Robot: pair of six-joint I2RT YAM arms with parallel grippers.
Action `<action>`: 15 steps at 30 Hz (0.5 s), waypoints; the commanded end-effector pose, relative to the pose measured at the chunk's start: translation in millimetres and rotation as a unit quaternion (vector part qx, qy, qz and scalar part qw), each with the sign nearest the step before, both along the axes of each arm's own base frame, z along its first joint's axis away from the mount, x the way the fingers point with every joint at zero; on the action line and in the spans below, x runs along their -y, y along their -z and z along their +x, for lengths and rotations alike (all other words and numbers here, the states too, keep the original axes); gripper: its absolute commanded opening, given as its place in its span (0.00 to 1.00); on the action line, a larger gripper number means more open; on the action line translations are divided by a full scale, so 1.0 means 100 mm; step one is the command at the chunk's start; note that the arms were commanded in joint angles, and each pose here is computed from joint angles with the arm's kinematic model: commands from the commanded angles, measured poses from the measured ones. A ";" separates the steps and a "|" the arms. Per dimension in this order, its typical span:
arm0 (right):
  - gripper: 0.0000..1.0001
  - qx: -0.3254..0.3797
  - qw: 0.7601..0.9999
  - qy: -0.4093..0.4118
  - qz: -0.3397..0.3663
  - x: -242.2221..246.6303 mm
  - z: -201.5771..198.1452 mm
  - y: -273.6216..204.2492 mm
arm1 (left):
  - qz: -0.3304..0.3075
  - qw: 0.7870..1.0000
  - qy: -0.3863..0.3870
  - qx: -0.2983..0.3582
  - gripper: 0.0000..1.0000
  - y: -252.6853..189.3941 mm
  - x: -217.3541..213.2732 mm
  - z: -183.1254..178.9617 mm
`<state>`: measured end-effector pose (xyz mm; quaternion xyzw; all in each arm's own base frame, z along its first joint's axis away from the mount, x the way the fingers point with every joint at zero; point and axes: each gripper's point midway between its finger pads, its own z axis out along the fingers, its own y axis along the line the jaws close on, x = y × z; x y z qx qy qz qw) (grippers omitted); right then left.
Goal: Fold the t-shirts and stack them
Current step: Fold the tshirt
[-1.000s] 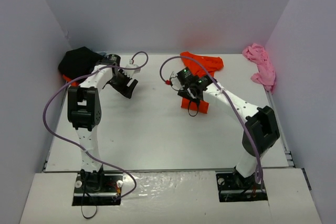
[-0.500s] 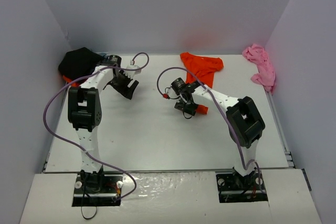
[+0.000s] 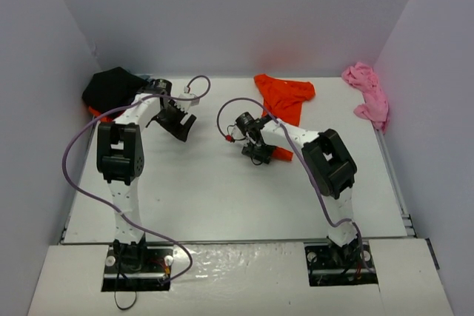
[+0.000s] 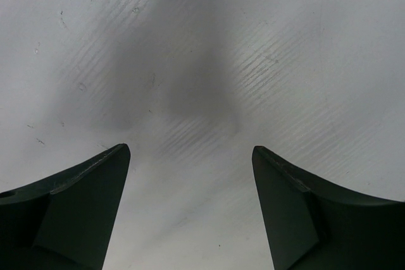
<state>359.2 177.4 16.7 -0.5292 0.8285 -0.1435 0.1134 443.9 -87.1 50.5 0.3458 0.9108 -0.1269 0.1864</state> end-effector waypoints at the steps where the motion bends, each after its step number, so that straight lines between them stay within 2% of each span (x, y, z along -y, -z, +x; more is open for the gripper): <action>1: 0.00 -0.026 1.000 -0.006 0.004 -0.01 -0.09 0.10 | -0.007 0.999 0.003 0.039 0.75 -0.27 0.03 0.15; 6: 0.00 -0.059 0.998 -0.033 -0.003 -0.03 -0.46 0.12 | -0.006 0.999 0.003 0.041 0.75 -0.29 0.02 0.14; 11: 0.00 -0.075 0.993 -0.086 0.038 -0.30 -0.98 -0.19 | -0.006 0.999 0.004 0.047 0.76 -0.34 0.02 0.12; 15: 0.00 -0.066 0.991 -0.095 0.070 -0.44 -1.11 -0.45 | -0.007 0.999 0.003 0.048 0.76 -0.36 0.03 0.11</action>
